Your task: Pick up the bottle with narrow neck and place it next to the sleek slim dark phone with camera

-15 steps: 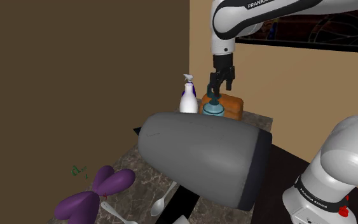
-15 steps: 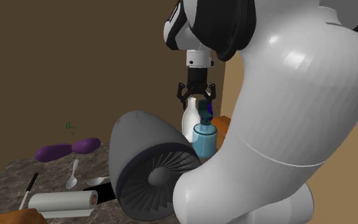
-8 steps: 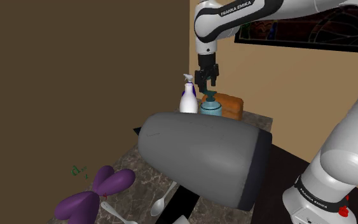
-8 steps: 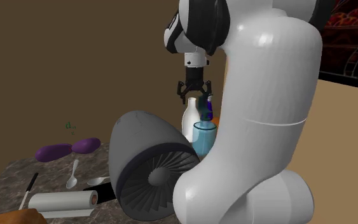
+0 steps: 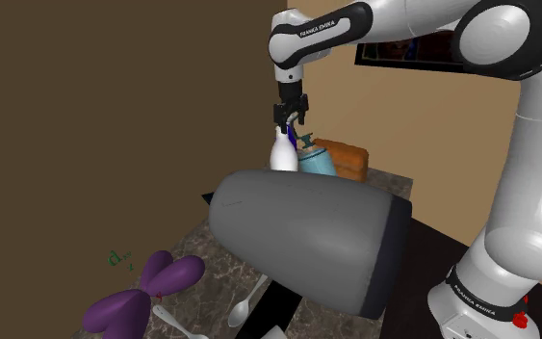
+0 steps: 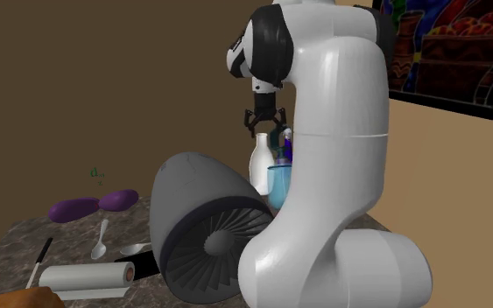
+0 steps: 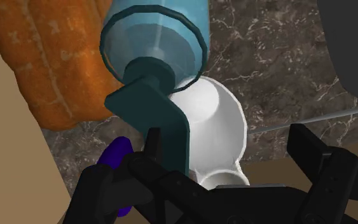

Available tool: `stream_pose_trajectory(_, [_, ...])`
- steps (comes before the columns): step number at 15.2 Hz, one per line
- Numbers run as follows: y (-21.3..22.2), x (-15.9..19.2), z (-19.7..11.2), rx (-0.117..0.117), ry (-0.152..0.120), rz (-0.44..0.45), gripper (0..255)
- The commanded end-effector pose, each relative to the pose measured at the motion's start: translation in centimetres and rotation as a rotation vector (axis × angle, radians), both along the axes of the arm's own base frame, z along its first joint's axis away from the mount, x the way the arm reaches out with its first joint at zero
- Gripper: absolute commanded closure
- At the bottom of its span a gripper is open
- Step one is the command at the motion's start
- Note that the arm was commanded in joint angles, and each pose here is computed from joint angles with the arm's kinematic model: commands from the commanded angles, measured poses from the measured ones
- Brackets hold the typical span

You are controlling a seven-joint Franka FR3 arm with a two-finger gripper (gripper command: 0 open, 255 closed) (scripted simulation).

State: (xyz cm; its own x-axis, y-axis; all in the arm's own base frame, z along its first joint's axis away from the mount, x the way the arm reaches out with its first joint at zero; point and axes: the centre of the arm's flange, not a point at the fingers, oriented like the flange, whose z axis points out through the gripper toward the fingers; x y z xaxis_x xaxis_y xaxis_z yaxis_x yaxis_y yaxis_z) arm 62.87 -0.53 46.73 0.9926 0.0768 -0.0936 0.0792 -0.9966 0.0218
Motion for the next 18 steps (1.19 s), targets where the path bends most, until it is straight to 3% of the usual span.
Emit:
stream_pose_trajectory(1, [-0.3,2.5,-0.3,-0.009,-0.012,0.002,0])
stream_pose_trajectory(9, [-0.4,2.2,-4.2,-0.009,-0.013,0.003,0])
stream_pose_trajectory(17, [-0.4,2.2,-4.2,-0.009,-0.013,0.003,0])
stream_pose_trajectory(18, [-0.4,2.2,-4.2,-0.009,-0.013,0.003,255])
